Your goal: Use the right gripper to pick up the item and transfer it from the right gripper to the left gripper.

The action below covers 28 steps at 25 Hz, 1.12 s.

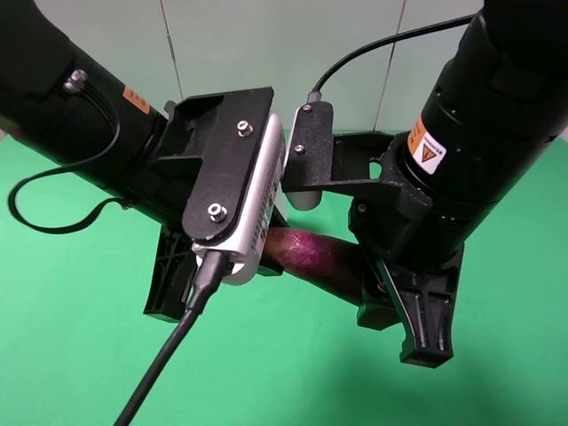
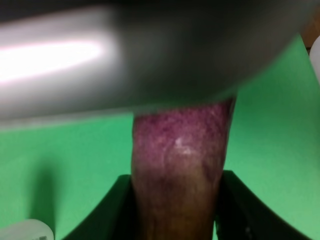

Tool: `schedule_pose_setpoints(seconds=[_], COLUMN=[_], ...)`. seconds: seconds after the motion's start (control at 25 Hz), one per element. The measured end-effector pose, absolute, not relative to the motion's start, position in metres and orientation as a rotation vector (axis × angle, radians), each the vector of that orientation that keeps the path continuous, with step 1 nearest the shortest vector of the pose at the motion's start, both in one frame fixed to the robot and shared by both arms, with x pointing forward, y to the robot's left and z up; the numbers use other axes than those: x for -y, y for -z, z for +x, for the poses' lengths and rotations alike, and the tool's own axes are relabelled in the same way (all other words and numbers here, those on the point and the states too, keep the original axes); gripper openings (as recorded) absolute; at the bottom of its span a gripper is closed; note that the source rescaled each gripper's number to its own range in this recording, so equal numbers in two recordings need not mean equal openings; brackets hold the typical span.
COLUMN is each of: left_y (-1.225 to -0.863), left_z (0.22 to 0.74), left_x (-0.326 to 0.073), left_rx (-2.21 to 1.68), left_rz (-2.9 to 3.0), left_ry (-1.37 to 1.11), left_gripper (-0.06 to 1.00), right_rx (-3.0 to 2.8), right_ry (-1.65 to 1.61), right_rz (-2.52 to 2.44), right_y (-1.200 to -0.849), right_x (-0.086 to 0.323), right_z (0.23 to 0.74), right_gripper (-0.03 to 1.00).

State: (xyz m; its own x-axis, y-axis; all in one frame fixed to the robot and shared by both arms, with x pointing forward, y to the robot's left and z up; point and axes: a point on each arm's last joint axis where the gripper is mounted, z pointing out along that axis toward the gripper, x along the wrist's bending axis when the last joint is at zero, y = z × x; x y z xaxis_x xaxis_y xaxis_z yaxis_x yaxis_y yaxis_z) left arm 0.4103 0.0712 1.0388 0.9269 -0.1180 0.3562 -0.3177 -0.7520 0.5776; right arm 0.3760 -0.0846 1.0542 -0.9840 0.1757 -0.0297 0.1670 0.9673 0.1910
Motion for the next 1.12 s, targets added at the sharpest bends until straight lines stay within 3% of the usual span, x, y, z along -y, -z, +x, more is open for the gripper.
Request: schedule_pose_setpoints(seconds=[0.28,0.32,0.4,0.48,0.52,0.76,1.12], left_y=[-1.039,-1.039,-1.038,-1.038,-1.038,-1.038,-1.038], left_z=[0.41,0.41,0.41,0.41,0.41,0.41,0.41], left_x=[-0.071,-0.071,-0.071,-0.071,-0.071,-0.071,-0.071], left_rx=[0.31,0.312,0.312,0.312,0.312,0.312,0.308], left_rz=[2.415,2.415,2.418,2.418,2.418,2.418,2.415], left_ry=[-0.395,-0.395,-0.384,-0.383,-0.383,-0.383,-0.38], left_gripper=[0.0,0.0,0.0,0.0,0.0,0.0,0.0], right_rx=[-3.068,-3.066,-3.044,-3.028,-3.022,-3.002,-2.971], right_ry=[-0.294,-0.297,-0.337,-0.345,-0.346,-0.327,-0.379], right_rz=[0.267,0.271,0.313,0.346,0.354,0.358,0.478], right_y=[-1.054,-1.054,-1.055,-1.055,-1.055,-1.055,-1.076], right_x=[0.084,0.084,0.082,0.082,0.082,0.083,0.092], right_z=[0.376,0.376,0.378,0.379,0.38,0.382,0.376], right_gripper=[0.0,0.05,0.59,0.85,0.91,1.0,1.0])
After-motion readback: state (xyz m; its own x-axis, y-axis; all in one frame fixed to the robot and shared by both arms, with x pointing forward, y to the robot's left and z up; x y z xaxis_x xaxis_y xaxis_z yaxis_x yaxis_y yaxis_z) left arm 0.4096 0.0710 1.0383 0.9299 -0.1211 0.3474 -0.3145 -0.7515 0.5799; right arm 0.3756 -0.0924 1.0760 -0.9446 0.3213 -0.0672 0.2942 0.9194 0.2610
